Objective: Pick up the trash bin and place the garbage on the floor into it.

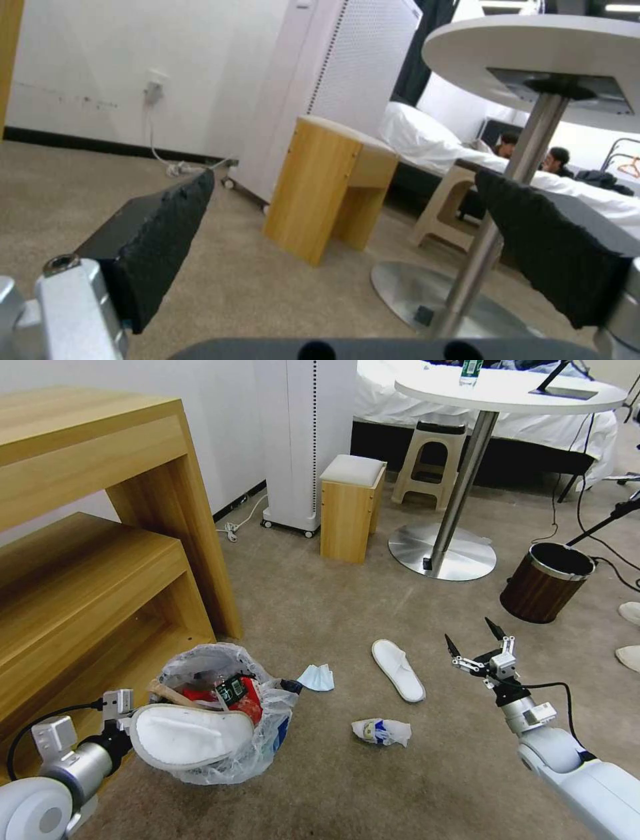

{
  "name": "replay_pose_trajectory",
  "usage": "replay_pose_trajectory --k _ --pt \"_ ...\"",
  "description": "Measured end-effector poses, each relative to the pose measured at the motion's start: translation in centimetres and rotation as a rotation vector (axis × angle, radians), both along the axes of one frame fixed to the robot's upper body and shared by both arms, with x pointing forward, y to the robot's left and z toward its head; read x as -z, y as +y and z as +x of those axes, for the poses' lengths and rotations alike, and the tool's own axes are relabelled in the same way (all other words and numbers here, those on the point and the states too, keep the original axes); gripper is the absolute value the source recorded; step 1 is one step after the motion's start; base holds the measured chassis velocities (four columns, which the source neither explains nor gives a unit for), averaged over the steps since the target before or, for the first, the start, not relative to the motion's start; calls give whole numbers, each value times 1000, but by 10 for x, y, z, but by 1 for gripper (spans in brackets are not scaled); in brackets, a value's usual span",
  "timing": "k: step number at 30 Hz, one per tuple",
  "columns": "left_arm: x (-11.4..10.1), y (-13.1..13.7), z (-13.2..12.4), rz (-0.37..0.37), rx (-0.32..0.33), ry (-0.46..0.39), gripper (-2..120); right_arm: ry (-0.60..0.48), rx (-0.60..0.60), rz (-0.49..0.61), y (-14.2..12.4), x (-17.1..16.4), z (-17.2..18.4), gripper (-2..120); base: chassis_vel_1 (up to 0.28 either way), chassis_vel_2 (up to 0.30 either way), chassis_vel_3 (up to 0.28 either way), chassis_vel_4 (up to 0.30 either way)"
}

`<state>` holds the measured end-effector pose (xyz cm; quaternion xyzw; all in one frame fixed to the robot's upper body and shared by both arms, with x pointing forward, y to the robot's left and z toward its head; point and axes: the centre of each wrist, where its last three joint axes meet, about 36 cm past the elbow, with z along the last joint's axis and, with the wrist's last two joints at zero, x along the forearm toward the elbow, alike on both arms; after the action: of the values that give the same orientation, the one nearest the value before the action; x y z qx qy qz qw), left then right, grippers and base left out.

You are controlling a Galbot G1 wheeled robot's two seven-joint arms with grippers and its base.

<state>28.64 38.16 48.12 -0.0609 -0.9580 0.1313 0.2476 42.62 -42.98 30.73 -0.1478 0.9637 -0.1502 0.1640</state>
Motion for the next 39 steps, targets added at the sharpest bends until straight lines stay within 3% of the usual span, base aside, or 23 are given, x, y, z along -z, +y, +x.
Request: replay_pose_trajectory --k 39 --pt "3 2 1 -2 -4 -3 0 4 -36 -6 2 9 6 92 -54 55 55 -52"
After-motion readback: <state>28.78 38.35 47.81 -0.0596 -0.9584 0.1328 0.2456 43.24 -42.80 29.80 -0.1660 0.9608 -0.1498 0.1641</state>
